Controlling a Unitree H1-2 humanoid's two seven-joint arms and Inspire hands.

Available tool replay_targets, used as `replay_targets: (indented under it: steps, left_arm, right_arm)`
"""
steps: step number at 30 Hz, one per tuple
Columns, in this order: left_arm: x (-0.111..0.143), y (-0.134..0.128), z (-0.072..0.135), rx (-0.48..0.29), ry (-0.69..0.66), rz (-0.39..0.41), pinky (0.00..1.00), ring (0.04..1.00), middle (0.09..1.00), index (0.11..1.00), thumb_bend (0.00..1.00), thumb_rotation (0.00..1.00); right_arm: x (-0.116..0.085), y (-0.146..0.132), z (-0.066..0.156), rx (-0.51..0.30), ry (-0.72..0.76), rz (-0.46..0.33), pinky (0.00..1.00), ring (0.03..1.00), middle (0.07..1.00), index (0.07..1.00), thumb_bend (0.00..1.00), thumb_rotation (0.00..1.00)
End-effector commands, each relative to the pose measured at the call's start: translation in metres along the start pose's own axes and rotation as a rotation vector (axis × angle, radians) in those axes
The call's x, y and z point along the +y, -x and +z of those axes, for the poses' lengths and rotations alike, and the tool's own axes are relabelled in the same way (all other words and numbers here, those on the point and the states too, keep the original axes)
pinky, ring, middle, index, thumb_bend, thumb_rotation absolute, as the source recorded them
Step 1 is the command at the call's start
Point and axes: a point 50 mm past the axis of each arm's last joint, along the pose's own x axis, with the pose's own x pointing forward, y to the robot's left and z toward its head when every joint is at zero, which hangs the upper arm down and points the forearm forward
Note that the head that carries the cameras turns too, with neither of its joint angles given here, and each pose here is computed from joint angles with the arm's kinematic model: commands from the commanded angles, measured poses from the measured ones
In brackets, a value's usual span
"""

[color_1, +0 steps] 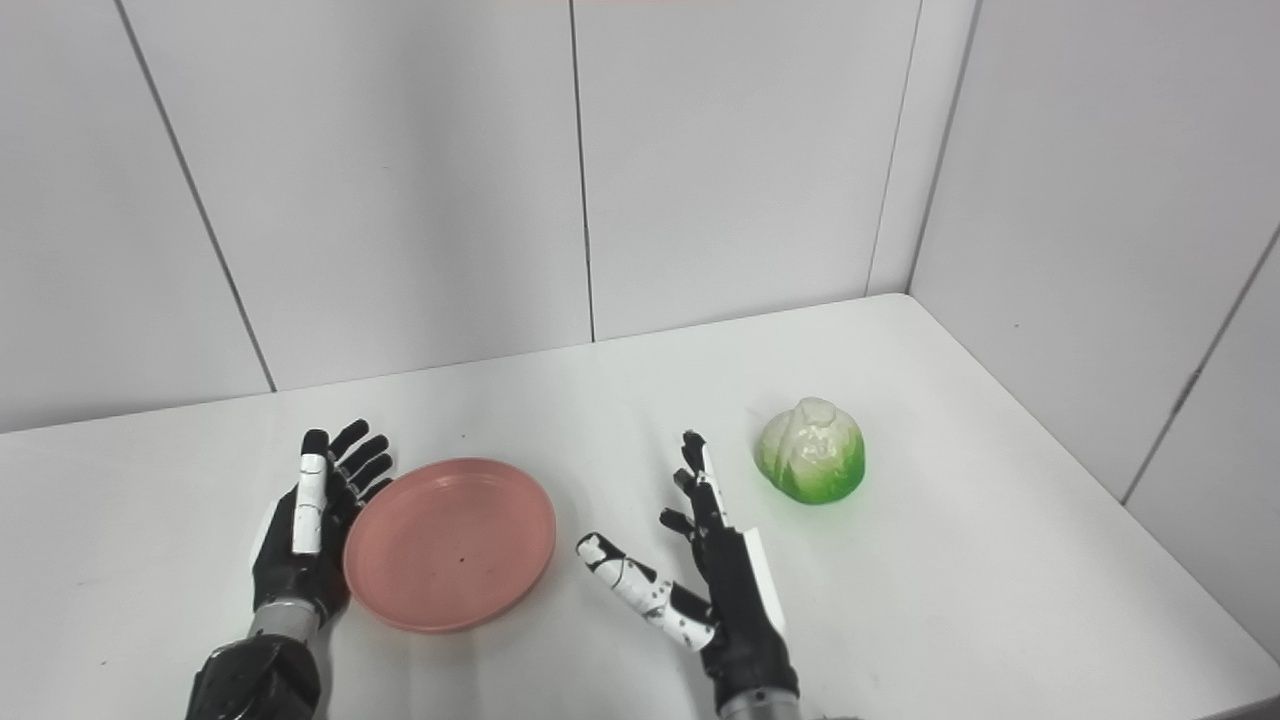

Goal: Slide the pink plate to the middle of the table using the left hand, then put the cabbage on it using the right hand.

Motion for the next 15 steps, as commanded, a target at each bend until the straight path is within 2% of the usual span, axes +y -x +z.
replay_targets:
  steps: [1,2,3,7,8,9,12,15]
  left_arm:
    - [0.001,-0.005,0.001,0.014,0.009,0.001,0.83,0.853,0.815,0.803,0.95,0.86]
    - [0.000,-0.005,0.002,0.015,0.006,0.001,0.83,0.852,0.814,0.802,0.95,0.86]
    - [0.000,-0.006,0.001,0.015,0.001,0.000,0.83,0.850,0.809,0.805,0.94,0.87]
    - [0.000,-0.008,0.001,0.011,-0.003,-0.006,0.83,0.850,0.808,0.817,0.93,0.87]
    - [0.000,-0.008,0.001,0.009,-0.004,-0.006,0.83,0.848,0.806,0.838,0.93,0.87]
    - [0.000,-0.009,0.001,0.007,-0.005,-0.007,0.83,0.848,0.805,0.845,0.93,0.87]
    - [0.000,-0.010,0.002,0.004,0.001,-0.010,0.85,0.851,0.808,0.864,0.95,0.85]
    - [0.000,-0.012,0.004,0.003,-0.005,-0.009,0.85,0.850,0.811,0.874,0.96,0.85]
  right_arm:
    - [-0.003,-0.012,0.028,-0.078,-0.019,0.050,0.83,0.989,1.000,1.000,0.99,0.47]
    - [-0.009,-0.018,0.035,-0.092,0.012,0.075,0.82,0.988,1.000,1.000,1.00,0.47]
    - [-0.014,-0.023,0.042,-0.107,0.059,0.102,0.89,0.996,1.000,1.000,1.00,0.48]
    - [-0.029,-0.044,0.061,-0.161,0.282,0.214,0.90,1.000,1.000,1.000,1.00,0.49]
    - [-0.032,-0.049,0.066,-0.167,0.326,0.235,0.91,1.000,1.000,1.000,1.00,0.43]
    - [-0.035,-0.054,0.071,-0.166,0.389,0.248,0.92,1.000,1.000,1.000,1.00,0.40]
    - [-0.044,-0.070,0.091,-0.132,0.582,0.290,0.82,0.982,1.000,1.000,1.00,0.41]
    - [-0.054,-0.086,0.114,-0.078,0.724,0.331,0.80,0.997,1.000,1.000,1.00,0.42]
